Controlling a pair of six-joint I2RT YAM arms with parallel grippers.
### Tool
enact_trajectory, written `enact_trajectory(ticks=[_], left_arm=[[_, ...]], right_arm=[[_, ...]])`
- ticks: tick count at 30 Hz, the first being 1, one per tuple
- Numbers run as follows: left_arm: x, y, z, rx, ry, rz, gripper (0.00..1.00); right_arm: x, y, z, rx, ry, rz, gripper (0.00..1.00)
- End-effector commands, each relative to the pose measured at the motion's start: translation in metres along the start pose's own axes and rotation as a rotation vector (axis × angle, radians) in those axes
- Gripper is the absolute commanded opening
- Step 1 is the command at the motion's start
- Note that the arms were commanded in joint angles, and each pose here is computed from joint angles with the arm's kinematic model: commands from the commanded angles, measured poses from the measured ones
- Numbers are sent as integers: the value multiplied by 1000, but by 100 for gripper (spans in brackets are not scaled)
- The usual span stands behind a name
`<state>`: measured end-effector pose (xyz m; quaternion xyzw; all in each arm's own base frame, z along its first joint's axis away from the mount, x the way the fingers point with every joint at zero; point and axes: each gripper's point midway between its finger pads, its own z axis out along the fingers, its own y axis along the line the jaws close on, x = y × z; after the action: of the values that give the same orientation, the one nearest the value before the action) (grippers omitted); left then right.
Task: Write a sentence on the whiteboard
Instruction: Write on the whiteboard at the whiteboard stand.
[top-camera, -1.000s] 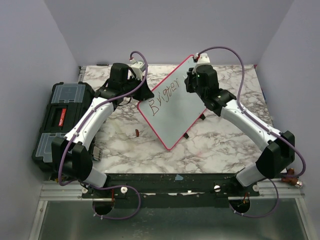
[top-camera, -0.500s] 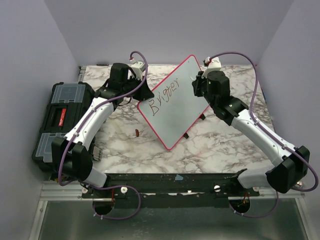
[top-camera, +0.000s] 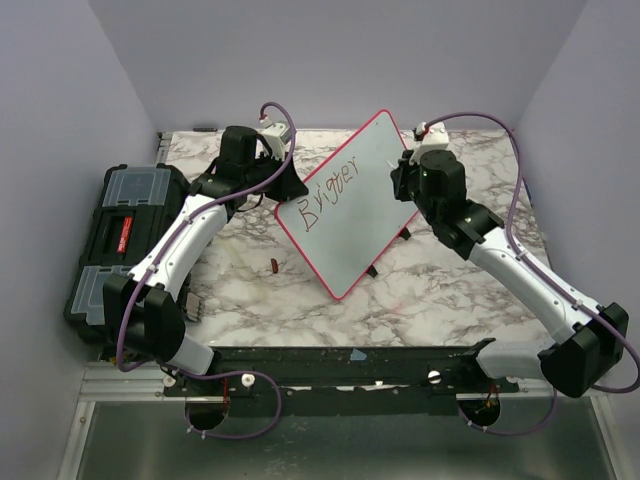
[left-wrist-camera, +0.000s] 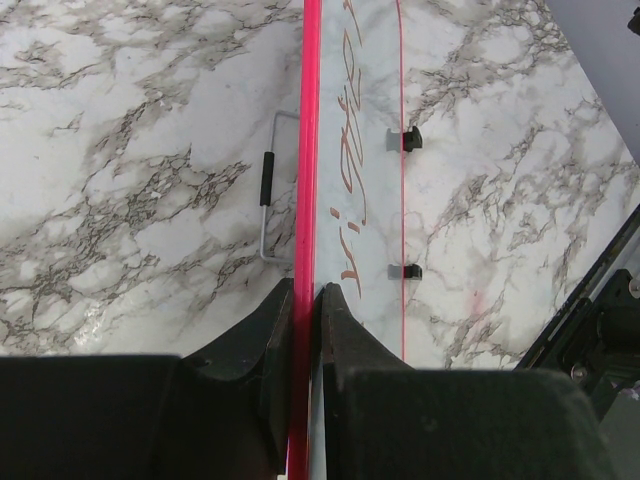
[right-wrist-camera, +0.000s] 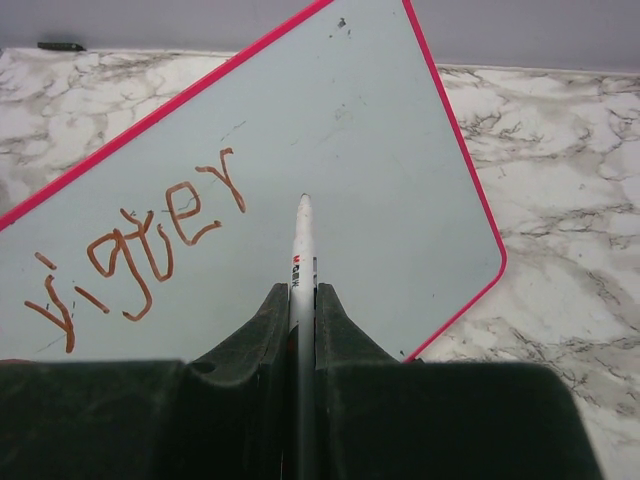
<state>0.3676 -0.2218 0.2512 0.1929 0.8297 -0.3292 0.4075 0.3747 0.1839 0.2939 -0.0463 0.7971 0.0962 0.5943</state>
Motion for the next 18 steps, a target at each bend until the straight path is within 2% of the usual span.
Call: enact_trajectory(ticks=[1, 18], left_arm=[[-20, 2, -10, -34, -79, 93, 0], [-20, -1, -11, -25, -86, 93, 0]], right_arm=[[5, -9, -6, 28, 12, -24, 1], [4, 14, 3, -177, 25, 30, 1]])
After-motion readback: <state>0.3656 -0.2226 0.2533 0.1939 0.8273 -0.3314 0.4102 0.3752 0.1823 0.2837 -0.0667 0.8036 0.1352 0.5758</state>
